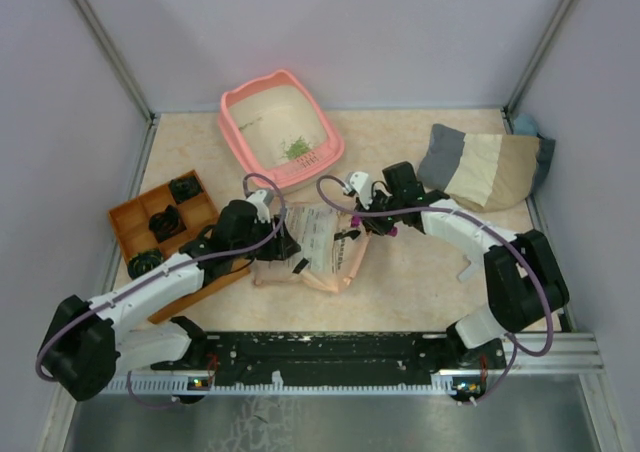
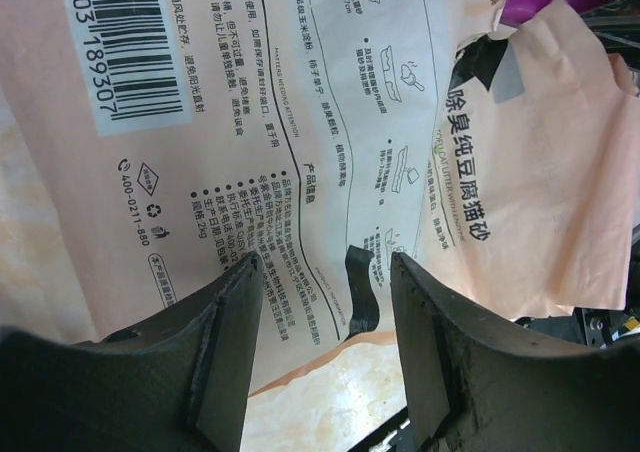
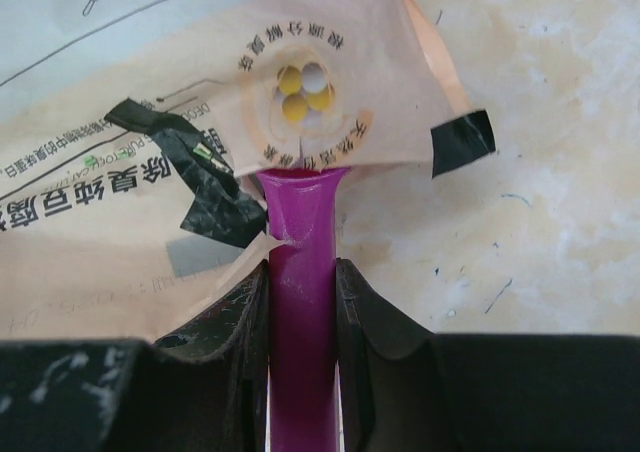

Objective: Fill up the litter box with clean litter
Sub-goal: 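Scoop the cat litter from the cat litter bag.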

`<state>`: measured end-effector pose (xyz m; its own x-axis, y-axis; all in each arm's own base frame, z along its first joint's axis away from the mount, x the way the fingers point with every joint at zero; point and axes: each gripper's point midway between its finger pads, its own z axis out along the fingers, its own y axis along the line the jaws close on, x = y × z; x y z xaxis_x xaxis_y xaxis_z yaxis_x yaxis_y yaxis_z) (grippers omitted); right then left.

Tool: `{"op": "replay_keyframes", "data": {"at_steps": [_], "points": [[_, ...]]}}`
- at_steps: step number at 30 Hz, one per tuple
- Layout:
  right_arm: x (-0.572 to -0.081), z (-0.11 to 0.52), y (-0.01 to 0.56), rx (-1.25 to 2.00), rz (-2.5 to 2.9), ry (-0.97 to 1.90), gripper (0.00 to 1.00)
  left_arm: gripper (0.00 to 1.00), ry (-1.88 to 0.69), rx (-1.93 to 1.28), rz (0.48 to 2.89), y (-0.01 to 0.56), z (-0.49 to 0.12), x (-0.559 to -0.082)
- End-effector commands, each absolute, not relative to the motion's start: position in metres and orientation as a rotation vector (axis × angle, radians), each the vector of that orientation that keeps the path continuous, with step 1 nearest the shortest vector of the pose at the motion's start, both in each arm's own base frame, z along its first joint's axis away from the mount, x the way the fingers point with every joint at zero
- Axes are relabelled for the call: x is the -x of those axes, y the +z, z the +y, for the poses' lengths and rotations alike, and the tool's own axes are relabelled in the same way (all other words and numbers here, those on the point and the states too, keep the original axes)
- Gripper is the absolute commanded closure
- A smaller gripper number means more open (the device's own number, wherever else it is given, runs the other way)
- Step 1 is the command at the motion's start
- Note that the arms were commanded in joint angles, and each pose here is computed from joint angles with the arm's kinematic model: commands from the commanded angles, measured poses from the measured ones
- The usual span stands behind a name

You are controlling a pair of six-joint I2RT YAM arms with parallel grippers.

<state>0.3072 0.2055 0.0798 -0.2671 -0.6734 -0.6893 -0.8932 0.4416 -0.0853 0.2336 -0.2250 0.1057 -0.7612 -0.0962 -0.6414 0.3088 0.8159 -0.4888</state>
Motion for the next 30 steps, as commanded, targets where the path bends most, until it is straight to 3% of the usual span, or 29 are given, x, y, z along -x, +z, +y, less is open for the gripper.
{"op": "replay_keyframes", "data": {"at_steps": [1, 30], "points": [[-0.306, 0.205, 0.119, 1.305, 1.945, 0.477, 1.0, 0.4, -0.769, -0.156, 2.311, 0.102, -0.225, -0.239], [-0.275, 0.133, 0.107, 1.096, 2.137, 0.426, 1.0, 0.39, -0.777, -0.236, 2.304, 0.116, -0.233, -0.245]]}}
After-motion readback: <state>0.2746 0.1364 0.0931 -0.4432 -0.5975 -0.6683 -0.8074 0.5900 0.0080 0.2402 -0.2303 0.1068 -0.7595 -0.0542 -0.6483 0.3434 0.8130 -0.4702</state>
